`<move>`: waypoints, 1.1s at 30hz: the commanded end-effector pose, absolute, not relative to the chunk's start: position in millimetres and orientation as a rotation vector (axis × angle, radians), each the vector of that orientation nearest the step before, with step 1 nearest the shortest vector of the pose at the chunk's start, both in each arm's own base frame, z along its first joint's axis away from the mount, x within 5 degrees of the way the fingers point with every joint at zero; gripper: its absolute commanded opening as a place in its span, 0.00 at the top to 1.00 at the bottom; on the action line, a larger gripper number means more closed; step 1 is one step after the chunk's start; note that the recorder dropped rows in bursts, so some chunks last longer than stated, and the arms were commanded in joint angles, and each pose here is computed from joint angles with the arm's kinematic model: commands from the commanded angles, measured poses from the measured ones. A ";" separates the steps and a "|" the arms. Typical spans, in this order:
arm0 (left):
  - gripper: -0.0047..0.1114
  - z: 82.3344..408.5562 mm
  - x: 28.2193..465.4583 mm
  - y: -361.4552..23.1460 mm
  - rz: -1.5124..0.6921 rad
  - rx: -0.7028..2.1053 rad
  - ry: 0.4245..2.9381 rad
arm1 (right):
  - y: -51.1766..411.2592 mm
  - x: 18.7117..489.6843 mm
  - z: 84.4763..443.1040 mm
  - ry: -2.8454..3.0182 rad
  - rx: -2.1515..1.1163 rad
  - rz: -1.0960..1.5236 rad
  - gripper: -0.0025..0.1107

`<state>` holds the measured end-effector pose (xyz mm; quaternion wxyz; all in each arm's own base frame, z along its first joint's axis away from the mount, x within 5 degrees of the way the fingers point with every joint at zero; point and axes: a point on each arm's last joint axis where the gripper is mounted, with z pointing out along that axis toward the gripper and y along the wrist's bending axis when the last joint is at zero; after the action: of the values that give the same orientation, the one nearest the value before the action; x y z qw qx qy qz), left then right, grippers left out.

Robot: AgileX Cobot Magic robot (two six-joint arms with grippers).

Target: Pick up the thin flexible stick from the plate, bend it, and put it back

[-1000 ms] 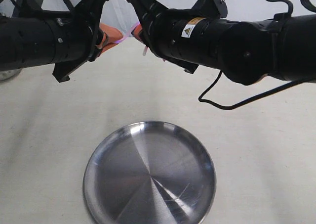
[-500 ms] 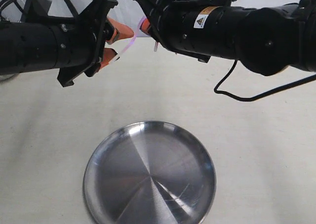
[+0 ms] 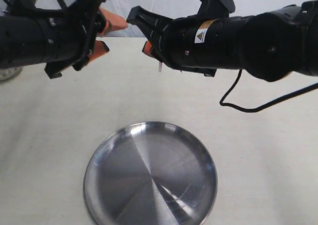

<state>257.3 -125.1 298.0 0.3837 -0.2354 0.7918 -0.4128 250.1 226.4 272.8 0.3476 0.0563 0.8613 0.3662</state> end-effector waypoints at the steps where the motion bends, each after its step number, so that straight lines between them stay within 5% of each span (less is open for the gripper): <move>1: 0.46 315.8 252.4 -104.7 -0.966 -0.560 1.933 | 219.4 243.7 262.1 2.230 0.163 0.947 0.98; 28: 0.46 322.6 259.5 -65.5 -0.821 -0.583 1.865 | 205.5 197.7 238.2 2.715 -0.333 0.690 0.97; 33: 0.46 322.4 258.8 -67.4 -0.835 -0.562 1.877 | 213.0 194.5 228.4 2.766 -0.431 0.754 0.81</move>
<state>261.0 -66.8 320.7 0.4848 -0.2394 0.7699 -0.3390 196.9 209.1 234.9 0.1406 -0.1280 0.9492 0.2506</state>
